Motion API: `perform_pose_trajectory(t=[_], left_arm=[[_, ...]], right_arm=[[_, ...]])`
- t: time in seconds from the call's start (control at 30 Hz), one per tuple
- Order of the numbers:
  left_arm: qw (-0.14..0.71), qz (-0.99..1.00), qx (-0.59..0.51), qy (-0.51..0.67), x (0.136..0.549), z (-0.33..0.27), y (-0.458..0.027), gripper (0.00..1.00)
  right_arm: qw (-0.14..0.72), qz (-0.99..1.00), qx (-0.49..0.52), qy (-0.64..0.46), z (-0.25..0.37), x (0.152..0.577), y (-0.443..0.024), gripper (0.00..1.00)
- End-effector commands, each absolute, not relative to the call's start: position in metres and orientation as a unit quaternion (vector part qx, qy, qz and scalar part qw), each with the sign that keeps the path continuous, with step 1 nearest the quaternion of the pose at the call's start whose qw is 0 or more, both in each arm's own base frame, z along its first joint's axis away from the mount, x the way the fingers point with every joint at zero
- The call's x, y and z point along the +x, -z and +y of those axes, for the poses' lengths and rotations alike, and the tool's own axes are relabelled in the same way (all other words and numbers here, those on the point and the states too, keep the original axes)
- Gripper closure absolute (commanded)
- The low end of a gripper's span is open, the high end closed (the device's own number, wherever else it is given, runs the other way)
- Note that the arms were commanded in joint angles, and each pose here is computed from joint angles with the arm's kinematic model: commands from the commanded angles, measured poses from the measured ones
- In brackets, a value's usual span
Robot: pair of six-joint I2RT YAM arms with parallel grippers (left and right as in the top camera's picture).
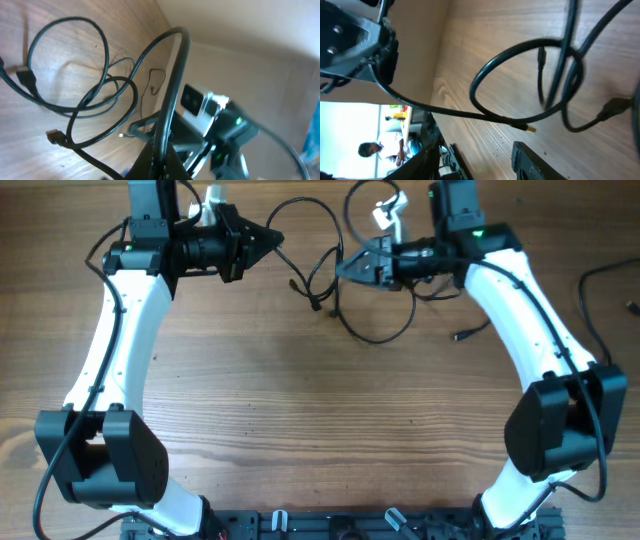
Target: Untangle cables
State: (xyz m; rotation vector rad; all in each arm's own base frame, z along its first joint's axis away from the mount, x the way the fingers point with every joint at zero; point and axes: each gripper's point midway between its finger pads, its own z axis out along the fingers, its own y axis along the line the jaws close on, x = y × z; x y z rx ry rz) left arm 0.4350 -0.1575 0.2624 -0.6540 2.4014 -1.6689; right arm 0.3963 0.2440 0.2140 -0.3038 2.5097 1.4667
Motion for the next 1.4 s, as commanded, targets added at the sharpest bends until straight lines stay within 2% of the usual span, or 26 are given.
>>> perform_pose_trajectory(t=[0.0,0.33,0.43,0.47,0.5,0.57,0.6,0.67,0.8,1.03,1.2,1.37], left_arm=[[0.024,0.779,-0.29,0.556,0.437,-0.157,-0.259,0.96],[0.01,0.782,-0.28,0.558,0.431,-0.172,-0.259,0.96],[0.01,0.782,-0.279,0.558,0.431,-0.172,-0.259,0.96],[0.013,0.783,-0.274,0.557,0.43,-0.173,-0.259,0.96],[0.017,0.786,-0.268,0.557,0.43,-0.173,-0.259,0.96],[0.028,0.791,-0.253,0.557,0.43,-0.173,-0.259,0.96],[0.04,0.796,-0.237,0.555,0.431,-0.173,-0.259,0.96],[0.067,0.807,-0.198,0.552,0.431,-0.173,-0.258,0.96],[0.087,0.831,-0.152,0.528,0.423,-0.176,-0.247,0.96],[0.106,0.861,-0.127,0.481,0.417,-0.168,-0.227,0.96],[0.138,0.901,-0.118,0.394,0.419,-0.146,-0.201,0.96],[0.163,0.913,-0.062,0.369,0.418,-0.142,-0.196,0.96]], right_arm=[[0.111,0.873,-0.061,-0.471,0.246,0.402,-0.213,0.52],[0.134,0.889,-0.002,-0.437,0.278,0.413,-0.21,0.54],[0.135,0.897,0.012,-0.421,0.284,0.413,-0.203,0.61],[0.133,0.897,0.018,-0.421,0.286,0.414,-0.202,0.64],[0.133,0.896,0.019,-0.423,0.287,0.415,-0.201,0.72],[0.136,0.894,0.021,-0.425,0.288,0.417,-0.201,0.93],[0.141,0.89,0.02,-0.433,0.29,0.42,-0.206,0.96],[0.155,0.865,-0.008,-0.478,0.3,0.424,-0.226,0.96],[0.169,0.819,0.015,-0.549,0.307,0.441,-0.265,0.96],[0.181,0.796,0.062,-0.575,0.27,0.467,-0.284,0.96],[0.164,0.825,0.077,-0.535,0.211,0.468,-0.253,0.96],[0.152,0.869,0.06,-0.466,0.191,0.452,-0.216,0.96]])
